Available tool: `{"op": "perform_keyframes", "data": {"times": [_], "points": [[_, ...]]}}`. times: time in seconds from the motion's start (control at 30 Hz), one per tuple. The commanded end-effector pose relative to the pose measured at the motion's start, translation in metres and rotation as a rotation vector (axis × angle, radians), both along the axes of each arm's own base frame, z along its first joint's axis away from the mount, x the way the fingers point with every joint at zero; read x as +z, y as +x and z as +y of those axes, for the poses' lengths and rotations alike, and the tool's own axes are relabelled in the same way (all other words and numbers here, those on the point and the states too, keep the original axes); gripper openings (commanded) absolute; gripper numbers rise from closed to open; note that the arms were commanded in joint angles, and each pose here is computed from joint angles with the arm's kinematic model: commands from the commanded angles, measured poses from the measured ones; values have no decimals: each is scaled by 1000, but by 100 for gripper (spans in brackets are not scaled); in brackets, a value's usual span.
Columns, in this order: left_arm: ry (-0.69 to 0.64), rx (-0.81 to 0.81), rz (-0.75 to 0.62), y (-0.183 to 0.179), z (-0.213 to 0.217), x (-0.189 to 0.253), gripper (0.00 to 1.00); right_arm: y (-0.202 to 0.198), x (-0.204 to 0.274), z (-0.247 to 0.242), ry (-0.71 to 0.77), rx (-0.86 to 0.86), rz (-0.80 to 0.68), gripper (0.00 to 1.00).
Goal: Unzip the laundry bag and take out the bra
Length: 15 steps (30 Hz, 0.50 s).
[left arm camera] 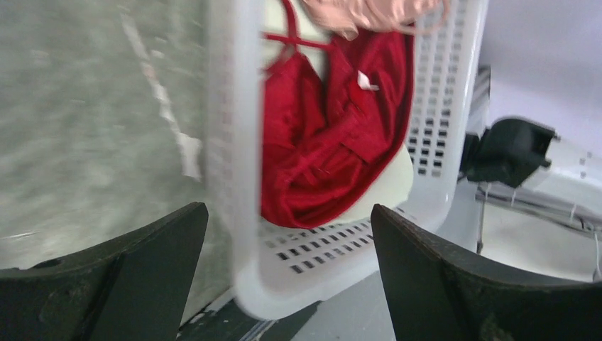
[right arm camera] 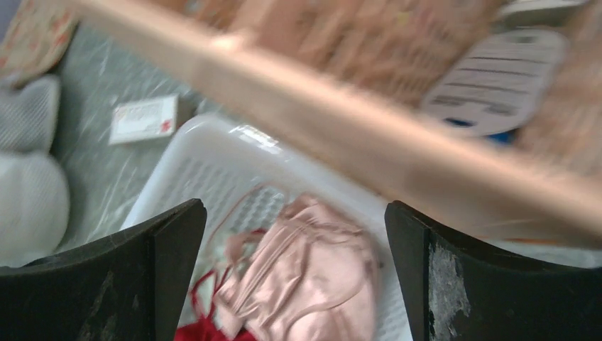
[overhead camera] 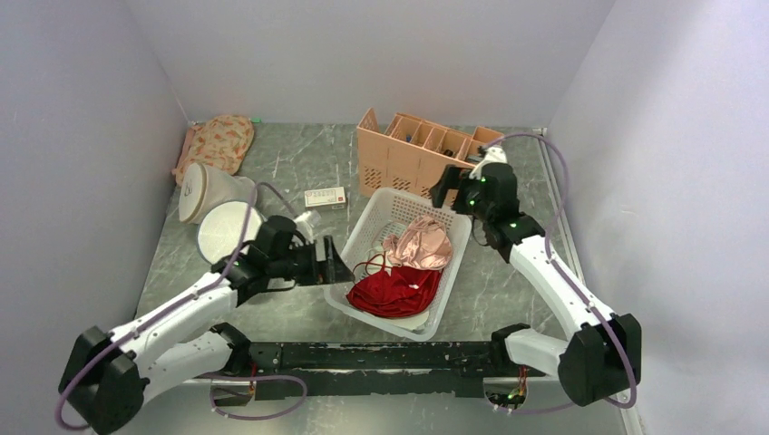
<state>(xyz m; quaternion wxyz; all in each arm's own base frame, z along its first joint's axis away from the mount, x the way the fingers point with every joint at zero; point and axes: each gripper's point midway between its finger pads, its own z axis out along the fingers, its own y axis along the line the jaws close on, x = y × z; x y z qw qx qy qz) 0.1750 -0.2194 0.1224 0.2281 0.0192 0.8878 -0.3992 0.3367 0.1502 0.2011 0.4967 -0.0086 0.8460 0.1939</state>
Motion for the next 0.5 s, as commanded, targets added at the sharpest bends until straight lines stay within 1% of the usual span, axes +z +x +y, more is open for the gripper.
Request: {"op": "perform_keyframes", "data": {"times": [0.0,0.1,0.17,0.23,0.3,0.37,0.47], "points": [[-84,-19,-64,-3,-51,12,97,29,2,-45,62,-150,-38,100],[-114,-73,-84,-15,-90,15,97,39,2,-65,29,-211,-58,100],[-115,-122,-76,-22,-121,9,97,45,2,-75,27,-233,-55,100],[-147,-168,-87,-22,-153,17,97,48,1,-80,23,-242,-38,100],[-151,-194,-98,-19,-175,18,97,46,6,-82,10,-247,-31,100],[-151,-220,-125,-13,-190,24,97,40,17,-84,-10,-240,-45,100],[-105,-208,-187,-2,-189,37,97,27,37,-80,-18,-194,-53,100]]}}
